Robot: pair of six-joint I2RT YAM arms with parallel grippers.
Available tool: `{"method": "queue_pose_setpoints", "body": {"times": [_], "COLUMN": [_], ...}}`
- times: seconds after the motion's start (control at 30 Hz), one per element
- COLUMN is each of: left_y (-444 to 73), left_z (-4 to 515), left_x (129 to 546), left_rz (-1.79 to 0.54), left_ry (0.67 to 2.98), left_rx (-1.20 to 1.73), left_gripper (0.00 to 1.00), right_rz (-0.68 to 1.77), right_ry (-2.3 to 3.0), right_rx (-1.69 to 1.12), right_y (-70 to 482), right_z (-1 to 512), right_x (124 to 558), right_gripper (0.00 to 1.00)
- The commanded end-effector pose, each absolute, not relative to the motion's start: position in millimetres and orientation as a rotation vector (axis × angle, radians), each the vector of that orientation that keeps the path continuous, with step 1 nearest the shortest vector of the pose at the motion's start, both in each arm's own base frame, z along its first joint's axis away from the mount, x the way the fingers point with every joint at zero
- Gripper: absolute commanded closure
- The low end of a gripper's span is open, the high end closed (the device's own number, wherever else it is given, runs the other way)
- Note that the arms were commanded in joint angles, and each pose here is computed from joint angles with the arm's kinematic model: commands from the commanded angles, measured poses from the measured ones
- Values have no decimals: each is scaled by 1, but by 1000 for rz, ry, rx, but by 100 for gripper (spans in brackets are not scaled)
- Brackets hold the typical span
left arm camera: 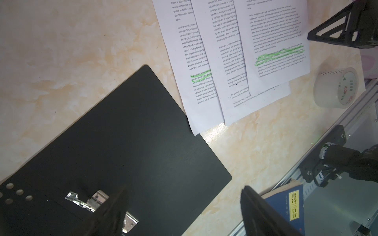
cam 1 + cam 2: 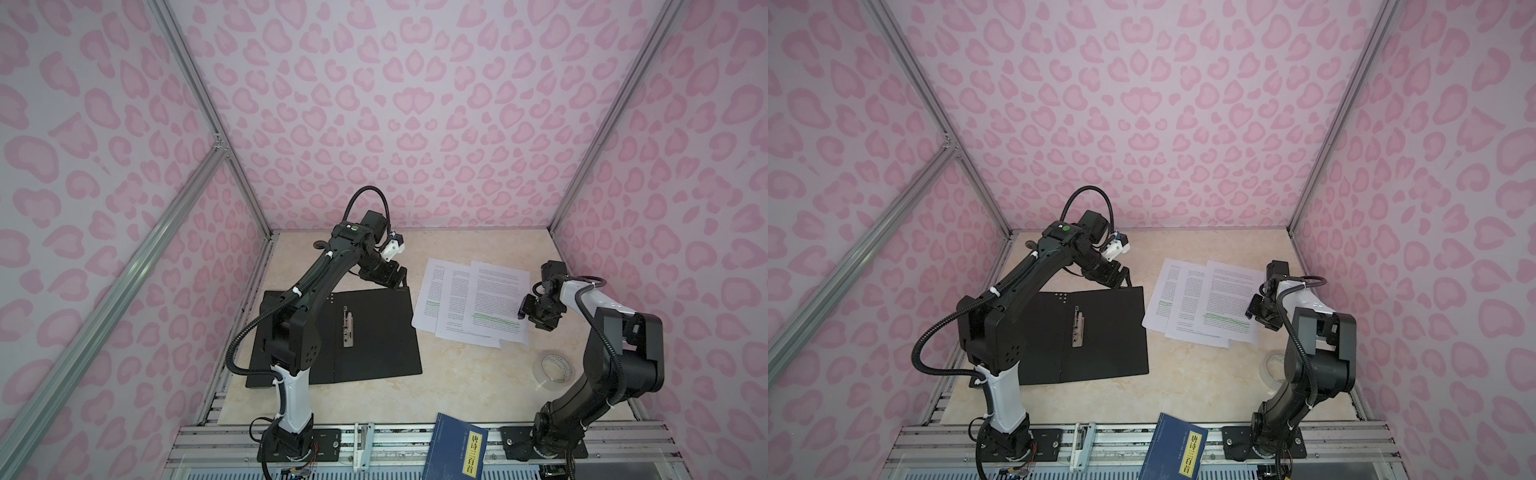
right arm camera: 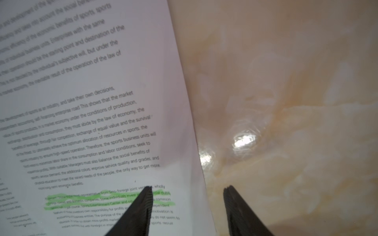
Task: Put the files into the folder
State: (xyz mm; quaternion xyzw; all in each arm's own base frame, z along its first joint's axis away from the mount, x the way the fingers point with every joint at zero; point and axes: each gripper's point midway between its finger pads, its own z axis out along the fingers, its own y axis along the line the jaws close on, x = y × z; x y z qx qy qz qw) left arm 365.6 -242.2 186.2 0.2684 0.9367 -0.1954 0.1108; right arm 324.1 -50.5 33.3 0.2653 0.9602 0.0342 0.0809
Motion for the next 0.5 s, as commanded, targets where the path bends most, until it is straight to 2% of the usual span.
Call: {"method": "queue_pose_setpoints", "body": {"times": [0.0,0.47], "left_y": [-242,-240], "left_z": [189,189], "left_x": [363,362], "left_rz": [-589,-580], "left_ry": [2750,2753], "left_rx": [807,801], "left_gripper": [12,12], "right_rz": [69,29], "right_ry": [2892,2952], "right_rx": [777,757], "right_y": [-53,-57], "right_z": [24,7], "right_x": [320,317], "right_gripper": [41,42]}}
